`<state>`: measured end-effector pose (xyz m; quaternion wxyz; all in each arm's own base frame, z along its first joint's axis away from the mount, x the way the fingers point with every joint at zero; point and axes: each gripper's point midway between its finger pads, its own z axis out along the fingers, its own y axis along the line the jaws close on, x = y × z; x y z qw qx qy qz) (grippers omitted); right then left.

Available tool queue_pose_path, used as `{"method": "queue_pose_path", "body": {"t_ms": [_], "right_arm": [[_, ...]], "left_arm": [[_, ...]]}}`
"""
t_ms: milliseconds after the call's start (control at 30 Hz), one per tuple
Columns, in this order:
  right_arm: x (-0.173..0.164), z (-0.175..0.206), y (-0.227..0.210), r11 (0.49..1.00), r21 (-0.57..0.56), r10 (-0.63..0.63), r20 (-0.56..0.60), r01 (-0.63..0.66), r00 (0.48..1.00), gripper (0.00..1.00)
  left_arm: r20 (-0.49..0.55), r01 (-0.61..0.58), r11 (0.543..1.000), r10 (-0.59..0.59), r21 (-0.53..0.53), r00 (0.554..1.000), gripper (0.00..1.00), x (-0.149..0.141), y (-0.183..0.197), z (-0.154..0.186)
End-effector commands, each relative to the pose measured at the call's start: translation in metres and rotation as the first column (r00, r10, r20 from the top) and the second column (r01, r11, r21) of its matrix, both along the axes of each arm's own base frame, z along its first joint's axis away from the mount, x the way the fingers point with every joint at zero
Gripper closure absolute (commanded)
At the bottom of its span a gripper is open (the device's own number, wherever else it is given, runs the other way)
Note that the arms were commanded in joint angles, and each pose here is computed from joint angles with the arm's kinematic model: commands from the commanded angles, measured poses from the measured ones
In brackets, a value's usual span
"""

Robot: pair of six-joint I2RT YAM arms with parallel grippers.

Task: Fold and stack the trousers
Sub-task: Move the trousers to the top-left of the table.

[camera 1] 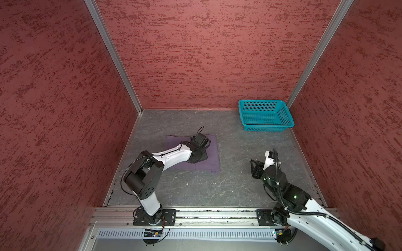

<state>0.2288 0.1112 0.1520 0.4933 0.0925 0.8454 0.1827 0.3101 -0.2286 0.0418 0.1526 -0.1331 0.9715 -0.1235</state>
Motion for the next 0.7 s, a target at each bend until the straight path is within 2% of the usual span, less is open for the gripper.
{"method": "queue_pose_path", "body": {"t_ms": [0, 167, 400, 567, 667], "right_arm": [[0.01, 0.018, 0.008, 1.0, 0.022, 0.001, 0.042, -0.002, 0.999, 0.63], [0.018, 0.023, 0.007, 0.999, 0.019, -0.044, 0.055, 0.043, 0.998, 0.64], [0.021, 0.019, 0.007, 0.998, 0.008, -0.056, 0.033, 0.056, 0.998, 0.69], [0.023, 0.021, 0.006, 0.996, 0.022, -0.081, 0.03, 0.081, 0.996, 0.69], [0.027, 0.022, 0.01, 0.997, 0.019, -0.075, 0.033, 0.075, 0.997, 0.69]], "left_arm": [[-0.046, -0.011, 0.999, 0.009, -0.044, 0.999, 0.57, -0.009, -0.017, -0.022], [-0.087, -0.045, 0.998, 0.041, -0.044, 0.995, 0.57, -0.01, -0.01, -0.045], [-0.083, -0.135, 0.989, 0.13, -0.058, 0.988, 0.57, 0.006, 0.035, -0.049], [-0.042, -0.188, 0.98, 0.185, -0.059, 0.982, 0.56, 0.025, 0.07, -0.035], [-0.003, -0.187, 0.98, 0.187, -0.065, 0.982, 0.56, 0.037, 0.079, -0.017]]}}
